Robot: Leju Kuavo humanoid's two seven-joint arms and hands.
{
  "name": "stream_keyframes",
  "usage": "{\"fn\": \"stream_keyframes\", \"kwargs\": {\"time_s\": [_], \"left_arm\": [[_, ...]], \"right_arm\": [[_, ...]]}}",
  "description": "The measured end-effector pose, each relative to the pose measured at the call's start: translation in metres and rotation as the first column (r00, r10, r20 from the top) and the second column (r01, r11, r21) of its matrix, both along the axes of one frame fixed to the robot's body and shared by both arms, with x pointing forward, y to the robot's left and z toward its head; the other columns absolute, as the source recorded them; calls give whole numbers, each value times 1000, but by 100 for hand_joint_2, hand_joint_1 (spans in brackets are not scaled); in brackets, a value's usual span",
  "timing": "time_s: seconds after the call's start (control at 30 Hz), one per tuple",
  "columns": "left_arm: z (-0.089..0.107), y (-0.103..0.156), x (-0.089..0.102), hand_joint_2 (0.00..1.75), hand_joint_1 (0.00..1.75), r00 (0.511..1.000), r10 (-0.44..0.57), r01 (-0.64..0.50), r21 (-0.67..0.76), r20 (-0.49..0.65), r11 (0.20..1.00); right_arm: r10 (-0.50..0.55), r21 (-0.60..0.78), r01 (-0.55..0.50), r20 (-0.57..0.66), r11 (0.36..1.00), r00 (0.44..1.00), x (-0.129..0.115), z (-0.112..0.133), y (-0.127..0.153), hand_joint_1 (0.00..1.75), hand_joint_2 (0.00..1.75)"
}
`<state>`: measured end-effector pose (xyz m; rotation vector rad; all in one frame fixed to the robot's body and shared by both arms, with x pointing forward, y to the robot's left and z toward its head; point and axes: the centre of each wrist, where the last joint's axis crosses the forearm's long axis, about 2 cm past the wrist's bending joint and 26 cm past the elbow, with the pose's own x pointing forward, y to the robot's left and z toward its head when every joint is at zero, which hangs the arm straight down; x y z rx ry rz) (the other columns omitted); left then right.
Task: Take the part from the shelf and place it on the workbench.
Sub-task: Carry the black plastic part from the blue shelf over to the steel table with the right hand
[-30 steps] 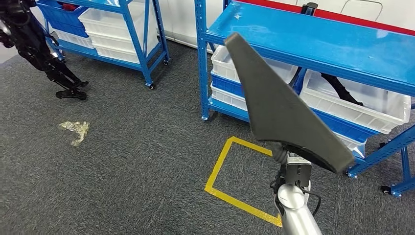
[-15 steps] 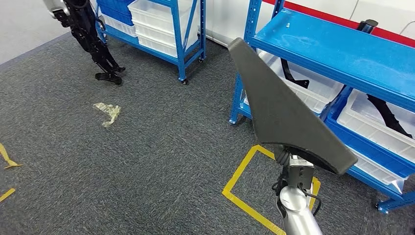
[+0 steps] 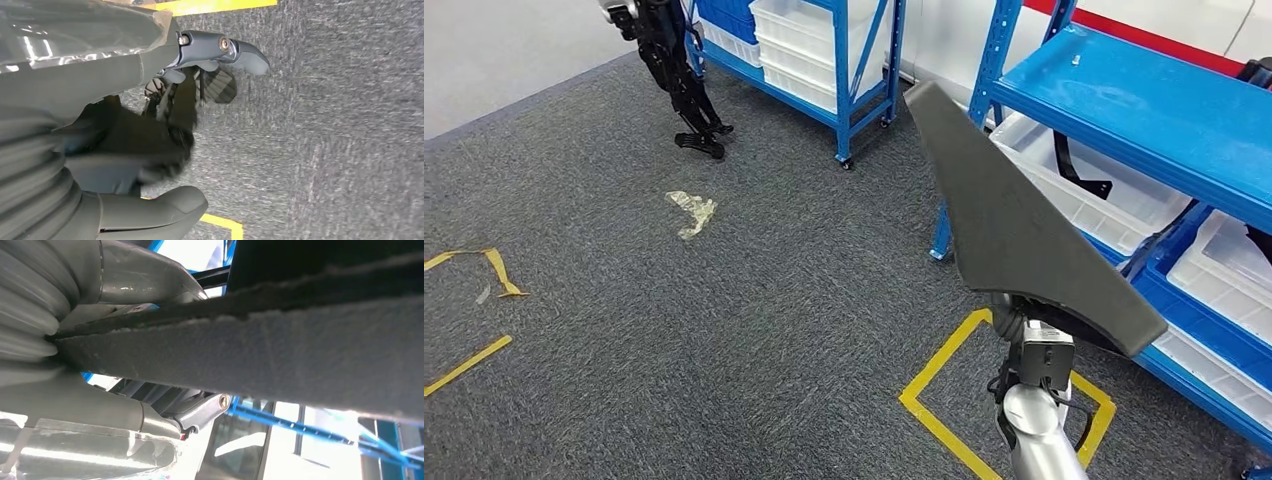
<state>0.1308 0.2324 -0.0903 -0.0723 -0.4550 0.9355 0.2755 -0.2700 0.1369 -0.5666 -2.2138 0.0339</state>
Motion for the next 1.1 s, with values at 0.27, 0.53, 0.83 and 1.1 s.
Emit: {"fn": "stream_keyframes", "kwargs": {"time_s": [0.27, 0.53, 0.83, 1.1], "left_arm": [[0, 1, 0, 175, 0, 1000, 9, -9, -1, 7, 1000], [0, 0, -1, 175, 0, 1000, 20, -20, -11, 10, 1000], [-2, 4, -4, 175, 0, 999, 31, -30, -22, 26, 999], [-1, 5, -1, 175, 0, 999, 34, -34, -3, 7, 999]], "right_arm": [[6, -2, -6, 7, 1000, 1000, 1, 2, -2, 173, 175], [16, -7, -16, -2, 1000, 1000, 1, 1, -2, 173, 175], [31, -3, -31, 6, 1000, 1000, 12, 4, 0, 173, 175], [47, 3, -47, 7, 999, 999, 23, 6, 6, 173, 175]]}}
